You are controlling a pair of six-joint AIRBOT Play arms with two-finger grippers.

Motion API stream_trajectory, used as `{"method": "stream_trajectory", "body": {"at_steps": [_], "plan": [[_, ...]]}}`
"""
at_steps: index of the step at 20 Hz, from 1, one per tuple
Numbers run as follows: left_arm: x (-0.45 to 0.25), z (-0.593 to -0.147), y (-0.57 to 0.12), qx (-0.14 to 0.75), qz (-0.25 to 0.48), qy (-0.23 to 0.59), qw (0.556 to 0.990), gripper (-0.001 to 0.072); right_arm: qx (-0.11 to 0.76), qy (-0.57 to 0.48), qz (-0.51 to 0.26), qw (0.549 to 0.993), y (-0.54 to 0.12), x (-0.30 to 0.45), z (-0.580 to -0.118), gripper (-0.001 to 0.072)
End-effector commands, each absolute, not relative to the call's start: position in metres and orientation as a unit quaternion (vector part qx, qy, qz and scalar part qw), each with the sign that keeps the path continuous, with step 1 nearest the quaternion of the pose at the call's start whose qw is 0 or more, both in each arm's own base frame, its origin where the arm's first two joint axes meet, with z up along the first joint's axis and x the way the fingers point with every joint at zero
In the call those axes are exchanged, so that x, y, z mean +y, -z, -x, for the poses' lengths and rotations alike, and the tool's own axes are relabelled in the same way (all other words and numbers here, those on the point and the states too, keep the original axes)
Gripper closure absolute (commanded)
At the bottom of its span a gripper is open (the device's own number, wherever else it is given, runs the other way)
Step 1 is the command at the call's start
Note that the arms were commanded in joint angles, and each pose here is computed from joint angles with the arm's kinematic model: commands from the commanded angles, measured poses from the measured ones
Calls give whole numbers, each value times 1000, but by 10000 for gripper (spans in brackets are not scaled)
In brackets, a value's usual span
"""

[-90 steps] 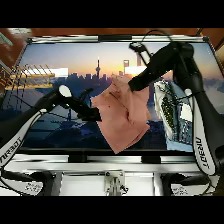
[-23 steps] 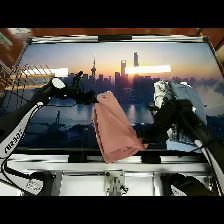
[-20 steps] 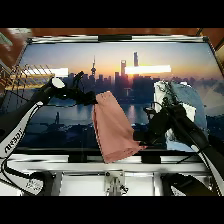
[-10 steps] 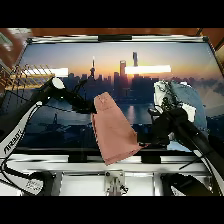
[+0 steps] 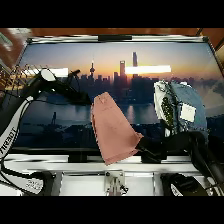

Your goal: Fold the shirts.

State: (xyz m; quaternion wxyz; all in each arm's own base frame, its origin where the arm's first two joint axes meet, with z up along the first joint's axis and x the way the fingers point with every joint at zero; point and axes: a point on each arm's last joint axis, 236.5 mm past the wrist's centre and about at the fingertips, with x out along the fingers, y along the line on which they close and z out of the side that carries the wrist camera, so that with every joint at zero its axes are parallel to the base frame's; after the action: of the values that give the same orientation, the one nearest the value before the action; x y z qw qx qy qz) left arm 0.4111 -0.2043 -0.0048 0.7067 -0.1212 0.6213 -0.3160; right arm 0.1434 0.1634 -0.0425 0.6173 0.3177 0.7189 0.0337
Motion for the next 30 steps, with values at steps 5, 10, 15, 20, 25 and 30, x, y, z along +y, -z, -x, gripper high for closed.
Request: {"method": "stream_trajectory", "body": {"at_steps": [5, 10, 15, 20, 25, 30], "plan": [[-174, -444, -20, 588, 139, 293, 741, 154, 711, -10, -390, 585, 78, 180, -124, 26], [-175, -443, -20, 588, 139, 294, 741, 160, 645, -41, -419, 638, 72, 212, -154, 26], [-175, -439, -20, 596, 144, 292, 734, 161, 663, -26, -397, 634, 98, 224, -147, 26], [-176, -438, -20, 598, 144, 292, 732, 162, 647, -14, -410, 643, 107, 226, -160, 27], [-176, -438, -20, 600, 147, 290, 731, 171, 598, -12, -440, 670, 102, 225, -190, 482], [-176, -438, -20, 600, 147, 290, 731, 171, 557, -88, -395, 725, 65, 242, -222, 644]]}}
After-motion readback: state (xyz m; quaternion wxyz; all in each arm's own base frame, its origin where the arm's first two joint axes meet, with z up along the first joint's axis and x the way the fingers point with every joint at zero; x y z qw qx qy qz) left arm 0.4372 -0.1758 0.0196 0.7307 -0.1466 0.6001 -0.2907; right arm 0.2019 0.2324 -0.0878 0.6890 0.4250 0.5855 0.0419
